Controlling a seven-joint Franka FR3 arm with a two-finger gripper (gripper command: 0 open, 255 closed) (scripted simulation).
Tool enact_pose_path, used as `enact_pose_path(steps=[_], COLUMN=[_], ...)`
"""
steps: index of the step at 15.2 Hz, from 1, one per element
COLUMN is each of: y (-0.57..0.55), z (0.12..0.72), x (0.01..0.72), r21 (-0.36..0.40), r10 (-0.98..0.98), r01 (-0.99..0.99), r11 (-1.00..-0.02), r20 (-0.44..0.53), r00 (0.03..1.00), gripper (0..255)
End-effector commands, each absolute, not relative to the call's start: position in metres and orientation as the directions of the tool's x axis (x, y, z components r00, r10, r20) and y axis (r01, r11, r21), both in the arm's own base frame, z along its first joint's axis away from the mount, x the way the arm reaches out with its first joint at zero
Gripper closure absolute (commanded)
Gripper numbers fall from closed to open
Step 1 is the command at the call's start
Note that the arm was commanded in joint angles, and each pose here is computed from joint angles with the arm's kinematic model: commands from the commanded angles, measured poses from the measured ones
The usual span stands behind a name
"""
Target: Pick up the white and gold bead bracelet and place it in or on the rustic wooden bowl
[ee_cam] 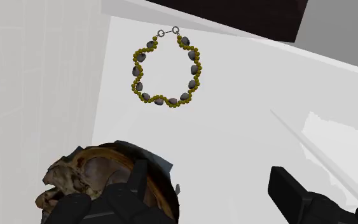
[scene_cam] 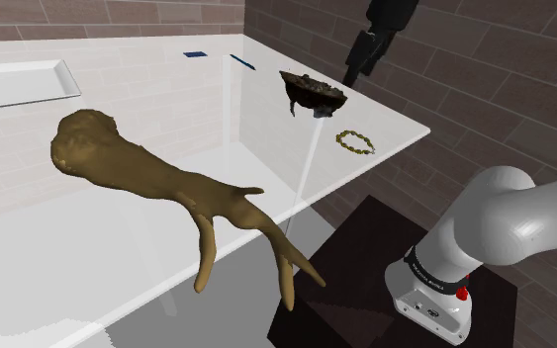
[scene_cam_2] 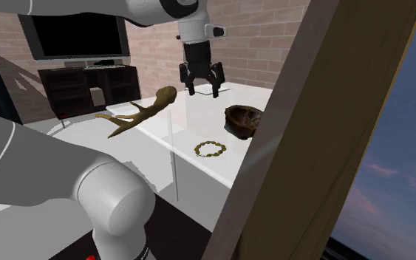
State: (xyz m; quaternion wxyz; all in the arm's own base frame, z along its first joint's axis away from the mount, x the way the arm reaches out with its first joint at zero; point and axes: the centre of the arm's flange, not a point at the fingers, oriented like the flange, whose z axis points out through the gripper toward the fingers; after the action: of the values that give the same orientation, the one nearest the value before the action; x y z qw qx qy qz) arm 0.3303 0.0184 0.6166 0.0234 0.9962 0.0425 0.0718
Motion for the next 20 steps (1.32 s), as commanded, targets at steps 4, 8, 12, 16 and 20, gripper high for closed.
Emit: enact_pose_path(steps=[4,8,12,16,20], y=[-0.007,-0.041,-0.074,-0.08,-0.08], z=[0.587,0.546,0.506,0.483,0.462], x=[0.33,0.328,0.324,0.323,0.323], r21=[0.04,0.023,0.006,0.003,0.003], r10=[0.092,0.098,0.105,0.106,0.106], r01=[0.088,0.097,0.105,0.106,0.106], r11=[-0.995,-0.995,-0.994,-0.994,-0.994], r20=[0.101,0.046,-0.008,-0.017,-0.017], r00=[0.991,0.994,0.994,0.994,0.994], gripper=[0,0,0,0,0])
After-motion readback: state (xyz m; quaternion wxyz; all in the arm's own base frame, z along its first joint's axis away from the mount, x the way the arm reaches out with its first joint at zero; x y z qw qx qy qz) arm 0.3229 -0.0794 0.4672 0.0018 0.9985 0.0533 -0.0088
